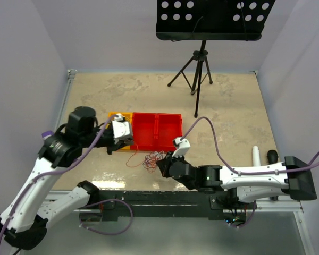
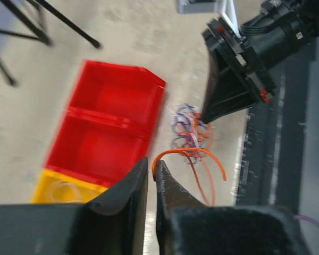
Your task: Untangle the cables
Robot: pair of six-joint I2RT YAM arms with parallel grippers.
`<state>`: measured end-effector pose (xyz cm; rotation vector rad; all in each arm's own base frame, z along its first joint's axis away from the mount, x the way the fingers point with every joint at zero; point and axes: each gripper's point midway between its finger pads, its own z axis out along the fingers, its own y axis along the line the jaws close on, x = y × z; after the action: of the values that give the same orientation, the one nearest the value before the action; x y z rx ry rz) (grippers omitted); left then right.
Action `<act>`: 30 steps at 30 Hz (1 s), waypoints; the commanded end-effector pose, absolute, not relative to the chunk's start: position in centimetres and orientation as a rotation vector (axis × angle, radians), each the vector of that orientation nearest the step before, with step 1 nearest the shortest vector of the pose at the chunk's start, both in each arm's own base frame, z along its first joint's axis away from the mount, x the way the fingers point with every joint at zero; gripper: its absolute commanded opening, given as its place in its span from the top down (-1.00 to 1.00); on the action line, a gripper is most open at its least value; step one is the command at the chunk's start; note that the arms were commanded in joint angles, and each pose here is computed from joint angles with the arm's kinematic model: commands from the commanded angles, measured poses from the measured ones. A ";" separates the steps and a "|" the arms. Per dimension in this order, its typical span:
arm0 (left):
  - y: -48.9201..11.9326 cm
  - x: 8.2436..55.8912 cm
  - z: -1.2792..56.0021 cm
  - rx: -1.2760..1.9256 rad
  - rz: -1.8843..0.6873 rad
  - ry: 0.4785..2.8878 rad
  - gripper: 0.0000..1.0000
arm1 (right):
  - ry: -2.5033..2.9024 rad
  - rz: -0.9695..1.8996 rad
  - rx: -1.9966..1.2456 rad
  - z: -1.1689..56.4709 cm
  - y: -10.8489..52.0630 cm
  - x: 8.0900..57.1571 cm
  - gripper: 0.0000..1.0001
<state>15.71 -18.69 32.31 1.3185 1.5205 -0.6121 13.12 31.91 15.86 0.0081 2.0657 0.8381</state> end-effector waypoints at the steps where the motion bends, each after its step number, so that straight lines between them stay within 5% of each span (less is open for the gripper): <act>1: -21.1 14.0 27.2 1.390 -0.895 1.597 0.52 | 2.031 0.827 -0.163 17.3 34.3 13.0 1.00; 5: -22.1 14.3 24.6 1.390 -0.995 1.674 0.21 | 2.000 0.870 -0.164 18.3 35.5 13.0 1.00; 22: -23.1 13.8 17.8 1.490 -1.179 1.794 -0.09 | 1.915 0.929 -0.173 21.6 36.9 13.0 1.00; 25: -23.5 14.3 18.1 1.480 -1.176 1.775 0.16 | 1.899 0.957 -0.176 22.2 37.3 12.8 1.00; 30: -23.6 14.6 18.5 1.489 -1.163 1.744 1.00 | 1.875 0.990 -0.160 23.0 36.8 12.6 1.00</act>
<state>14.20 -22.87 17.18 1.4717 1.8553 -1.1452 12.73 36.37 18.80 -0.2134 1.9671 0.8726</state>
